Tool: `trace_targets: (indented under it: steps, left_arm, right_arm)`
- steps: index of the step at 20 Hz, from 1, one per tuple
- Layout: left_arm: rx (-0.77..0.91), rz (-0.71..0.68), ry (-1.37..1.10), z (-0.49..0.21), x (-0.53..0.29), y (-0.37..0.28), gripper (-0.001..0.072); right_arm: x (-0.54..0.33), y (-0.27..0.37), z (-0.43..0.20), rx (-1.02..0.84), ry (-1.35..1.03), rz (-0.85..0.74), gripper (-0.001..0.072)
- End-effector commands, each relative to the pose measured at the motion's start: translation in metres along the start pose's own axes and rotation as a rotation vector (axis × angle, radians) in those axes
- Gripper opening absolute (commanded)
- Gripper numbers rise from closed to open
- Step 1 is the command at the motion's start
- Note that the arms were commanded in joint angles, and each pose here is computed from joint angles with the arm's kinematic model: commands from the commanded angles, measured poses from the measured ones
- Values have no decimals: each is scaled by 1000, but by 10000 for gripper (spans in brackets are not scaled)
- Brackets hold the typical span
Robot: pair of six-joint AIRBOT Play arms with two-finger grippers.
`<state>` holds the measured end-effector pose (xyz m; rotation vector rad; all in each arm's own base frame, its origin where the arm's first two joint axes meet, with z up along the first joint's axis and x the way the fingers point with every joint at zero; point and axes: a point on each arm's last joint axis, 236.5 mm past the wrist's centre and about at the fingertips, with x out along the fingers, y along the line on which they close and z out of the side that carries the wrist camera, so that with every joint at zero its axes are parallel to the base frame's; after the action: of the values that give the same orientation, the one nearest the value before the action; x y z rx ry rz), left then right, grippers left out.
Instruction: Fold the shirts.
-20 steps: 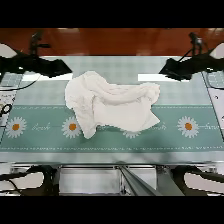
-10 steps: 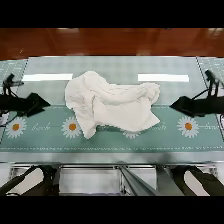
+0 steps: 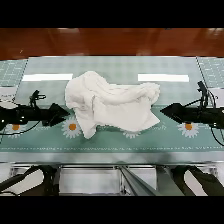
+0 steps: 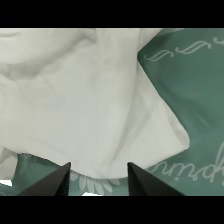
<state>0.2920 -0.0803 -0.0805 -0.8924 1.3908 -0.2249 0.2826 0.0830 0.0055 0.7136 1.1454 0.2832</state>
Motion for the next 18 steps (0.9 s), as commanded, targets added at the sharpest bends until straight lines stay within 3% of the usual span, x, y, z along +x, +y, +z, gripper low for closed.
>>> trace_targets:
  steps: [1,8,9,10,11,14,18]
  left_arm:
    - [-6,21,-12,3,31,-7,504]
    - [79,29,63,-2,68,-44,494]
    - [96,26,76,-2,71,-50,394]
    - [109,20,97,-4,73,-56,97]
    - [130,13,112,-5,74,-61,28]
    - [185,3,142,-7,68,-69,27]
    - [192,5,150,-8,67,-69,28]
  right_arm:
    - [1,2,1,3,-9,11,414]
    - [0,-9,7,15,-36,-28,415]
    - [-4,-23,9,40,-41,-71,414]
    - [-9,-37,8,62,-38,-106,415]
    - [-17,-55,7,85,-35,-152,415]
    - [-30,-97,-1,180,-39,-229,415]
    - [-3,-91,-27,180,54,-151,416]
